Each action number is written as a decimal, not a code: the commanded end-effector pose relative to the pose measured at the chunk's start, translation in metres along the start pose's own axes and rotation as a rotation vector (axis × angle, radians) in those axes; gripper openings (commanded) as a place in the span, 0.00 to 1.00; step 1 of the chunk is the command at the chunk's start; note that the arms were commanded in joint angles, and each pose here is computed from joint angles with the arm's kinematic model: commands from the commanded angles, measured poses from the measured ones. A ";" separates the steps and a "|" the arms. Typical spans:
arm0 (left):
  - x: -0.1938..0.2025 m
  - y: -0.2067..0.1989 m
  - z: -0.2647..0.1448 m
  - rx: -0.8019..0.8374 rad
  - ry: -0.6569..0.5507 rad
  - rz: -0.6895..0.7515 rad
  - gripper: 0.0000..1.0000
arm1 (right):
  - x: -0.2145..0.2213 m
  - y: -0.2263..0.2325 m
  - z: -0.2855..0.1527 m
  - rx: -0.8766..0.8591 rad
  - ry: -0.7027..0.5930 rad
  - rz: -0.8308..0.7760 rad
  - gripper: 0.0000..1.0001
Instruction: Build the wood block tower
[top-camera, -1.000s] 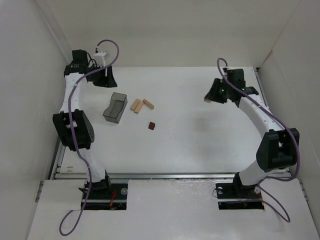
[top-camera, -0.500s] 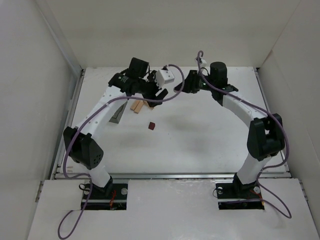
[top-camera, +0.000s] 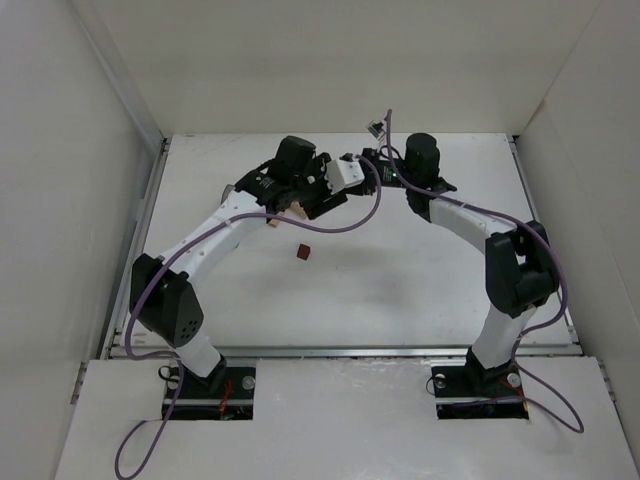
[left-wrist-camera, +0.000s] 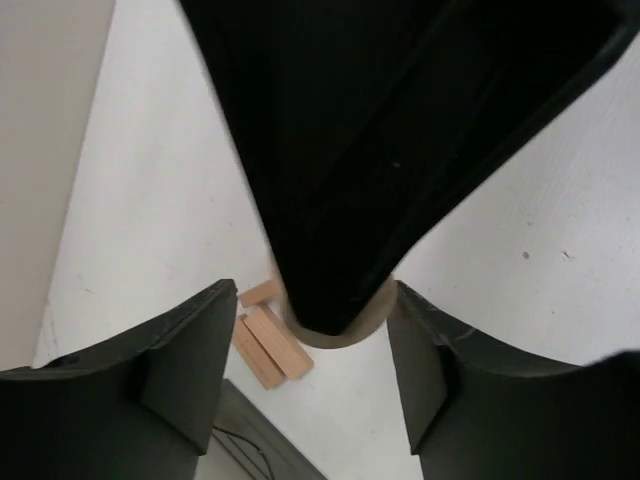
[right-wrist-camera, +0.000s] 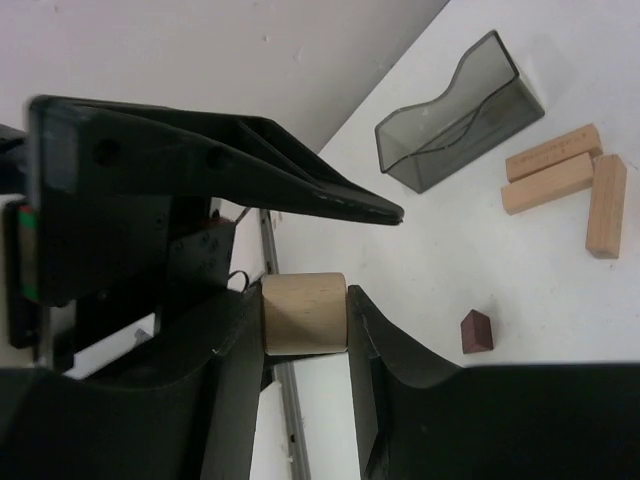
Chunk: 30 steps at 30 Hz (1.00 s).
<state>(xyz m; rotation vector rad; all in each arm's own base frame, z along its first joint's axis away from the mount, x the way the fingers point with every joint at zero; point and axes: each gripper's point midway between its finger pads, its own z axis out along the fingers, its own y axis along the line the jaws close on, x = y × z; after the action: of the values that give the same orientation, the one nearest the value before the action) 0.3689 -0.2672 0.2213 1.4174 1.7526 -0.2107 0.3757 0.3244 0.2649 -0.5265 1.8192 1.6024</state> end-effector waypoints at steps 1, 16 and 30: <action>-0.036 0.021 -0.012 -0.079 -0.111 0.051 0.56 | 0.004 0.008 0.000 -0.063 0.009 -0.036 0.00; -0.053 -0.004 -0.012 0.041 -0.153 0.001 0.36 | 0.018 -0.010 0.001 -0.023 0.023 0.024 0.00; -0.039 -0.007 0.002 0.078 -0.069 -0.065 0.00 | 0.023 -0.014 -0.005 0.001 0.048 0.080 0.56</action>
<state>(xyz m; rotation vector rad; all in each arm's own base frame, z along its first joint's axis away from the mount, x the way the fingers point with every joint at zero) 0.3602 -0.2936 0.2248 1.4346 1.7759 -0.3374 0.3752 0.3186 0.2355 -0.4355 1.9158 1.6347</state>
